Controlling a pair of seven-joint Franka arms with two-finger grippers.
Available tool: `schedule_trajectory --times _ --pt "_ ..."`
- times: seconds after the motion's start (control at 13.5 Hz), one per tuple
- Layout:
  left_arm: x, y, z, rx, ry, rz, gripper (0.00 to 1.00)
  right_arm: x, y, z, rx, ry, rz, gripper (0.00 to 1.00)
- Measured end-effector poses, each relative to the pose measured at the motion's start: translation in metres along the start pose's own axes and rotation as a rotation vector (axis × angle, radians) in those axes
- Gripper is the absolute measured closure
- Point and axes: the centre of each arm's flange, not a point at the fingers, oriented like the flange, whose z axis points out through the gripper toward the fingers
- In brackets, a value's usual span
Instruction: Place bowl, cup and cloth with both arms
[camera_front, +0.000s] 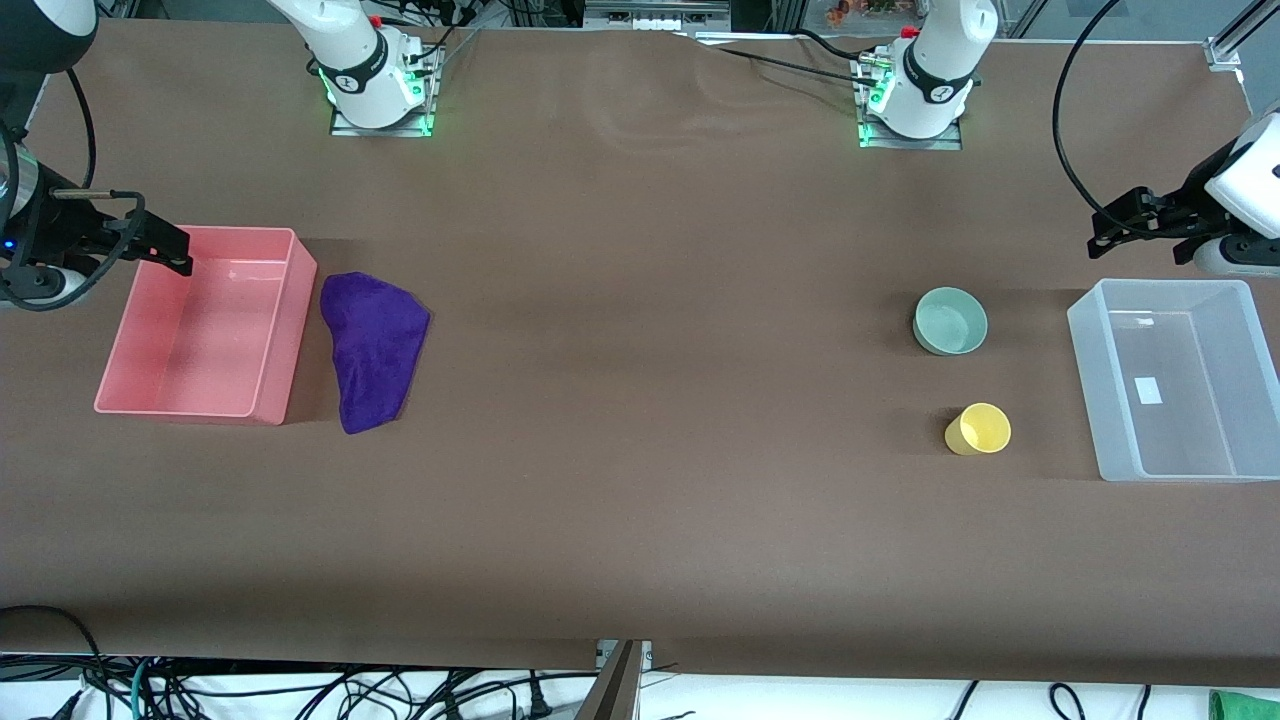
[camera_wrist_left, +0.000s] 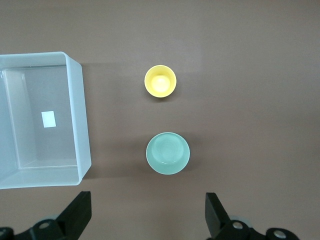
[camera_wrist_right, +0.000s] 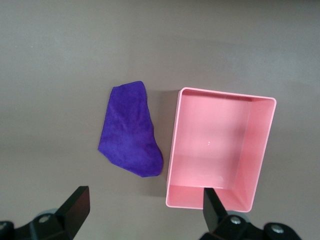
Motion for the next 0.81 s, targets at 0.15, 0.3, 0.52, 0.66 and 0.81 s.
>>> schedule_trajectory --times 0.15,0.3,0.52,0.66,0.81 --pt "0.0000 0.0000 0.0000 0.000 0.000 0.000 0.00 0.0000 0.0000 0.0000 0.000 0.000 0.000 0.00" --pt "-0.0001 0.0000 0.0001 0.000 -0.001 0.000 0.00 0.0000 0.0000 -0.0002 0.000 0.001 0.000 0.00" --pt "-0.0003 0.0000 0.0002 0.000 -0.003 0.000 0.00 -0.0001 0.0001 -0.0013 0.000 0.003 0.000 0.00" --pt "-0.0006 -0.0003 0.0005 0.000 -0.005 -0.001 0.00 -0.0002 0.0000 -0.0012 0.000 0.002 0.000 0.00" --pt "-0.0015 -0.0002 0.0012 -0.002 -0.013 -0.001 0.00 -0.0003 0.0000 -0.0011 0.000 0.001 0.000 0.00"
